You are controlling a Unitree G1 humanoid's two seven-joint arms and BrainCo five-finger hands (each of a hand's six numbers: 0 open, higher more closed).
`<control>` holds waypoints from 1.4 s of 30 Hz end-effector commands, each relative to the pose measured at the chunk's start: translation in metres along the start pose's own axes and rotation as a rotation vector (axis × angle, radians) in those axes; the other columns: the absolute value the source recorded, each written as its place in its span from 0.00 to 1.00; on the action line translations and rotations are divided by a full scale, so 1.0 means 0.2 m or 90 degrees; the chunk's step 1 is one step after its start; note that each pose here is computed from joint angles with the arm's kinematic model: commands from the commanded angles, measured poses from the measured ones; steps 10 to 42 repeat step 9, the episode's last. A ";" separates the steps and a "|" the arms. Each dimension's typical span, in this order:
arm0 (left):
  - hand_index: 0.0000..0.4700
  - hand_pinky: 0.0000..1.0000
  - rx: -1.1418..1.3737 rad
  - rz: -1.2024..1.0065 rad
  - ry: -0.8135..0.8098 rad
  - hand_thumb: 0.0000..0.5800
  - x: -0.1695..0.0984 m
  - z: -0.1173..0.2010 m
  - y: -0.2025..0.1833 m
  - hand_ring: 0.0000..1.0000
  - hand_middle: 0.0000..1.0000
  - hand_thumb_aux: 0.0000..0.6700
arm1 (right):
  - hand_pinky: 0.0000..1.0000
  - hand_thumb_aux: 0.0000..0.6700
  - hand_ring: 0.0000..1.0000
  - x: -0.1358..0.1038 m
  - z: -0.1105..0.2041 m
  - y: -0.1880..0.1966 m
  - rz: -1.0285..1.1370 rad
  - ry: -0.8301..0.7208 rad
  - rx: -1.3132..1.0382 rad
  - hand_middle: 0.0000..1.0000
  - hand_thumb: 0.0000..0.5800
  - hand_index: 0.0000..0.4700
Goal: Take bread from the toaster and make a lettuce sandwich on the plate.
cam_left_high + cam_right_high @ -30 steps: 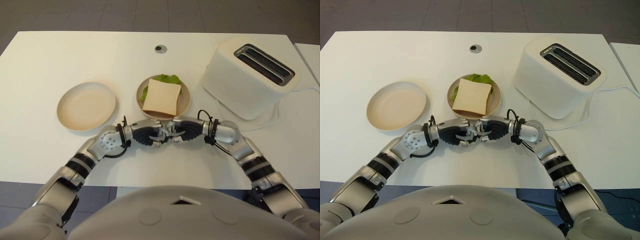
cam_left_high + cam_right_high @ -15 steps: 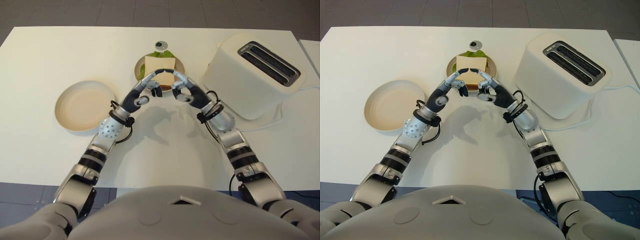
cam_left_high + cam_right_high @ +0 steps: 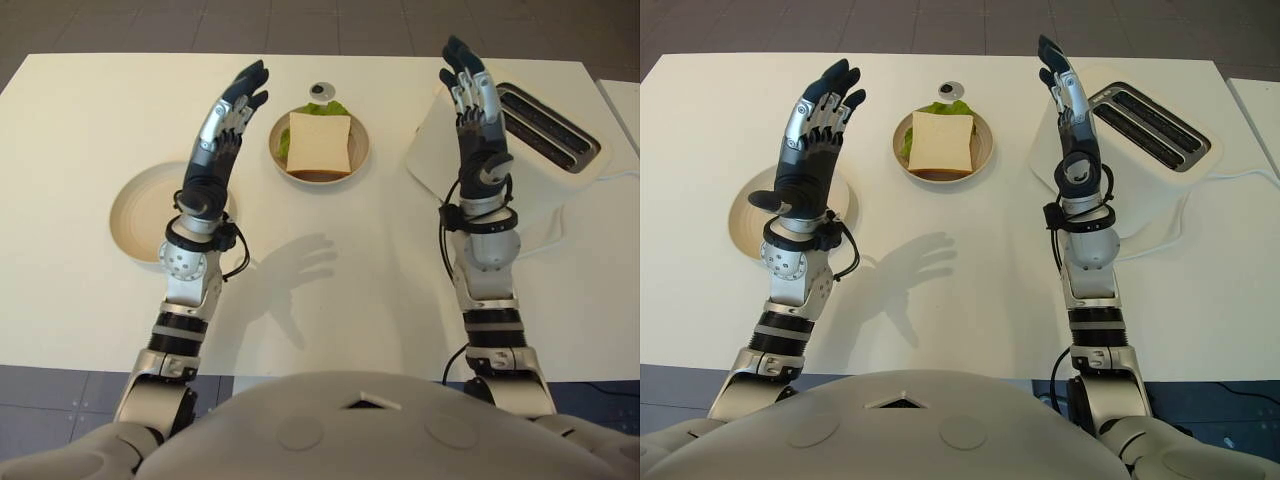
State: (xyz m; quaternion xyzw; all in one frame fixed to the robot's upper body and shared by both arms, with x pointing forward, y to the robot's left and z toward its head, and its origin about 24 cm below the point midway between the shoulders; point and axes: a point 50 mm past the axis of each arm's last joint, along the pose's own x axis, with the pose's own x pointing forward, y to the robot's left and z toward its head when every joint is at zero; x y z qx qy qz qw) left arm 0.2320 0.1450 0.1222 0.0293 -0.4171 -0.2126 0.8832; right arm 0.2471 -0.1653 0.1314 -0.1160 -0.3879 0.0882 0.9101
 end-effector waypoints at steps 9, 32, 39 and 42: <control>0.00 0.00 0.006 -0.011 -0.003 0.00 0.03 0.02 0.04 0.00 0.00 0.00 | 0.00 0.00 0.00 0.02 0.00 0.03 -0.015 -0.003 0.000 0.00 0.00 0.00; 0.00 0.00 0.006 -0.011 -0.003 0.00 0.03 0.02 0.04 0.00 0.00 0.00 | 0.00 0.00 0.00 0.02 0.00 0.03 -0.015 -0.003 0.000 0.00 0.00 0.00; 0.00 0.00 0.006 -0.011 -0.003 0.00 0.03 0.02 0.04 0.00 0.00 0.00 | 0.00 0.00 0.00 0.02 0.00 0.03 -0.015 -0.003 0.000 0.00 0.00 0.00; 0.00 0.00 0.006 -0.011 -0.003 0.00 0.03 0.02 0.04 0.00 0.00 0.00 | 0.00 0.00 0.00 0.02 0.00 0.03 -0.015 -0.003 0.000 0.00 0.00 0.00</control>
